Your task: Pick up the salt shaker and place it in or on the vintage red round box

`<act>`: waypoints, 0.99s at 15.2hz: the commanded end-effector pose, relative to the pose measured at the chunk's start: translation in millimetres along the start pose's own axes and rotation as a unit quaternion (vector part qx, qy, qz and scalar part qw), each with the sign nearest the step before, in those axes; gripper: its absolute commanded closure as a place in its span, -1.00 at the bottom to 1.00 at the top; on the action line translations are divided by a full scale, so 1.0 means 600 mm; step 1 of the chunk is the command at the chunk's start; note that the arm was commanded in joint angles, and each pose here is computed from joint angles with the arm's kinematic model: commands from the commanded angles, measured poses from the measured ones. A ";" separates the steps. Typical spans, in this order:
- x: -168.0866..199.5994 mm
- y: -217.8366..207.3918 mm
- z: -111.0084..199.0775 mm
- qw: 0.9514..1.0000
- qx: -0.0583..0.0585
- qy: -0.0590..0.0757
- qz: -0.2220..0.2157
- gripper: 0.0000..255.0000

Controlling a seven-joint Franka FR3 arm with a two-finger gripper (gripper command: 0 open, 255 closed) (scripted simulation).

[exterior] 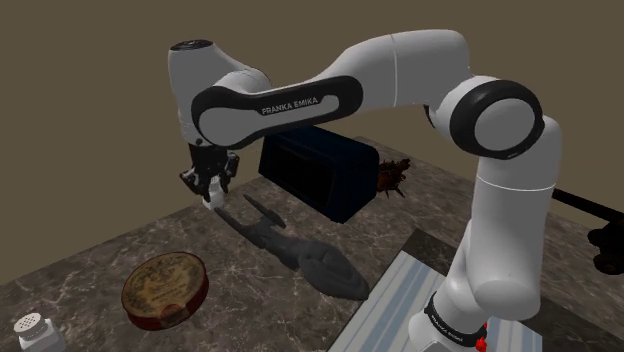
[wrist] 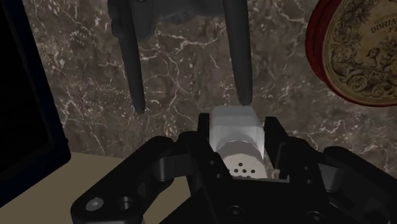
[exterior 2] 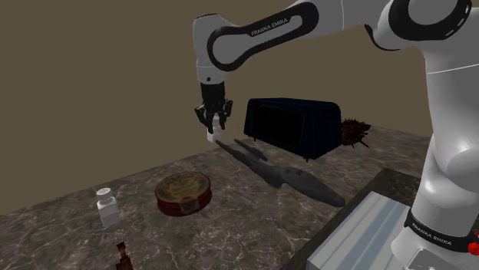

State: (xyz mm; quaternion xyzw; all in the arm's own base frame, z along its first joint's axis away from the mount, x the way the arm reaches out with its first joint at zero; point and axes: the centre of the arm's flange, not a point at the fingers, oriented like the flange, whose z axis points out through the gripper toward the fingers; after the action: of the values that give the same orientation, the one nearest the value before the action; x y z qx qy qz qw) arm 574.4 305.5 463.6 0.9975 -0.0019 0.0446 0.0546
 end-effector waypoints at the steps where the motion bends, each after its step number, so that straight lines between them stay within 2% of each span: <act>1: -0.017 -0.040 -0.009 1.000 0.000 0.000 0.001 1.00; 12: -0.120 -0.272 -0.057 1.000 0.000 0.000 0.001 1.00; 15: -0.123 -0.275 -0.030 1.000 0.000 0.000 0.001 1.00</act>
State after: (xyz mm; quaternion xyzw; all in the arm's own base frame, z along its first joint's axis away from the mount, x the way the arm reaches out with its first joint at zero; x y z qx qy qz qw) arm 501.8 467.8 460.7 0.9975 -0.0021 0.0441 0.0547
